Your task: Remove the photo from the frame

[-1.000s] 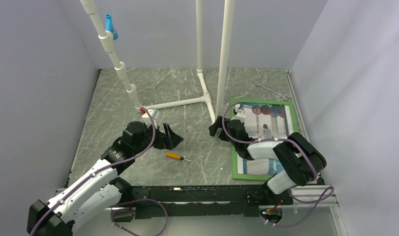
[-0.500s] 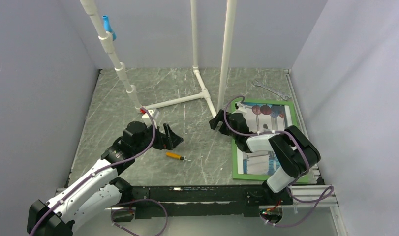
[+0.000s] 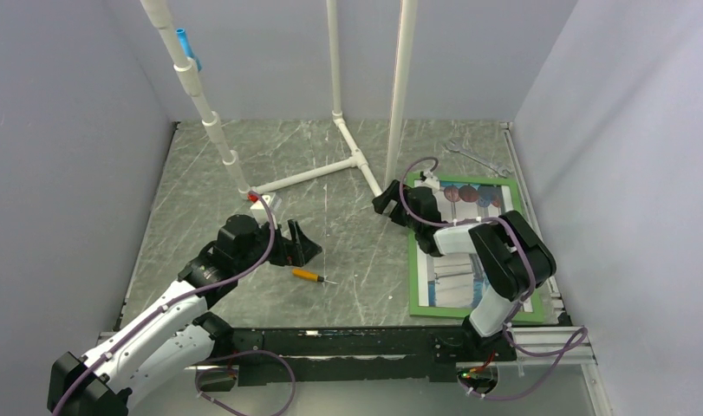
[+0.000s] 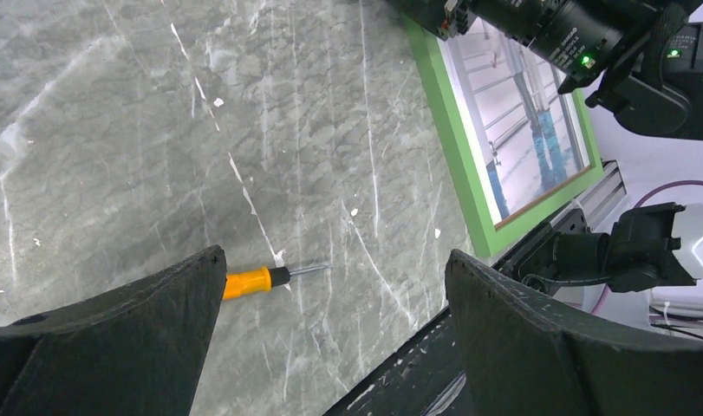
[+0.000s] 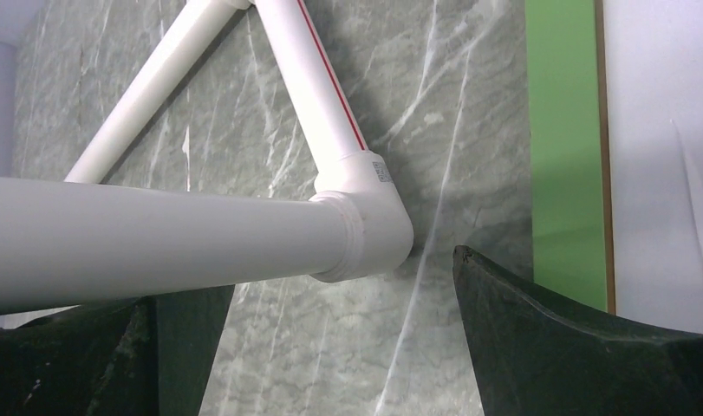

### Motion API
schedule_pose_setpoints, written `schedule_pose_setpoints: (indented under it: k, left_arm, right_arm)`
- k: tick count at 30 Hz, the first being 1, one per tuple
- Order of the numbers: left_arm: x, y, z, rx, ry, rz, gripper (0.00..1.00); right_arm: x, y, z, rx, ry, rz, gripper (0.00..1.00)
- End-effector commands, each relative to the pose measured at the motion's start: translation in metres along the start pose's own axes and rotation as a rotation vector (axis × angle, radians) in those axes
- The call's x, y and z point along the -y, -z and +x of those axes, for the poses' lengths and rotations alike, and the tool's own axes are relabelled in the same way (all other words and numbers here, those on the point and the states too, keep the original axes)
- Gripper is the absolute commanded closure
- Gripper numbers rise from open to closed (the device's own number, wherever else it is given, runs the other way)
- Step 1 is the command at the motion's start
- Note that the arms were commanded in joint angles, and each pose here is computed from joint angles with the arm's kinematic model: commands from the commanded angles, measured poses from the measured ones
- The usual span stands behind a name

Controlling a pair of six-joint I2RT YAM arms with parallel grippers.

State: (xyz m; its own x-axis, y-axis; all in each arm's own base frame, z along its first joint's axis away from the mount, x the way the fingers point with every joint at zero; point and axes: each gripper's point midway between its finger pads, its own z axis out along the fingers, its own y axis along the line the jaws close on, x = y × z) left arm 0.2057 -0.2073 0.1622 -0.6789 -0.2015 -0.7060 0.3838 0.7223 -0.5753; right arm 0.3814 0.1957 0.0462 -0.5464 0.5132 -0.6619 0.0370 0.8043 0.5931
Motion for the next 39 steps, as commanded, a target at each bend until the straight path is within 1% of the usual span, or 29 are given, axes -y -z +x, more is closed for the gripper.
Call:
schedule_pose_setpoints:
  k: [1,21,27,28,29,30,31,32,33,34,35,36,37,38,39]
  left_arm:
    - [0.011,0.005,-0.017,0.047,-0.024,0.029,0.01]
    - [0.01,0.006,-0.014,0.045,-0.017,0.033,0.0]
    - [0.009,0.006,-0.014,0.055,-0.016,0.027,0.01]
    - [0.01,0.002,-0.019,0.076,-0.03,0.04,0.01]
    - [0.013,-0.005,-0.038,0.133,-0.071,0.035,0.01]
    - [0.005,-0.012,-0.076,0.239,-0.09,-0.055,0.01]
    - [0.015,-0.025,-0.126,0.337,-0.104,-0.043,0.01]
    - [0.046,-0.041,-0.174,0.402,-0.17,0.105,0.01]
    - [0.061,-0.065,-0.207,0.409,-0.24,0.185,0.01]
    - [0.063,-0.094,-0.229,0.405,-0.307,0.222,0.01]
    - [0.082,-0.095,-0.251,0.488,-0.398,0.292,0.01]
    - [0.087,-0.107,-0.26,0.525,-0.438,0.355,0.01]
    - [0.088,-0.116,-0.265,0.532,-0.45,0.384,0.01]
    - [0.097,-0.123,-0.281,0.534,-0.468,0.399,0.01]
    - [0.098,-0.134,-0.284,0.501,-0.473,0.404,0.0]
  right_arm:
    - [0.019,-0.012,0.002,-0.022,0.029,0.057,0.04]
    - [0.028,-0.048,-0.007,-0.04,0.056,0.074,0.04]
    - [0.035,-0.051,-0.01,-0.038,0.041,0.088,0.04]
    - [0.035,-0.05,-0.009,-0.043,0.047,0.078,0.03]
    - [0.032,-0.048,-0.007,-0.054,0.062,0.056,0.03]
    - [0.027,-0.042,-0.004,-0.059,0.089,0.023,0.03]
    - [0.01,-0.036,-0.01,-0.031,0.115,-0.059,0.02]
    - [-0.001,-0.028,-0.006,-0.046,0.126,-0.116,0.02]
    - [-0.009,-0.022,-0.005,-0.065,0.125,-0.15,0.01]
    - [-0.016,-0.013,-0.005,-0.075,0.137,-0.184,0.01]
    - [-0.021,-0.001,-0.007,-0.069,0.159,-0.205,0.01]
    - [-0.023,0.011,-0.009,-0.058,0.185,-0.213,0.0]
    - [-0.023,0.023,-0.012,-0.047,0.204,-0.213,0.0]
    - [-0.019,0.031,-0.016,-0.032,0.235,-0.196,0.0]
    - [-0.011,0.039,-0.019,-0.014,0.246,-0.162,0.0]
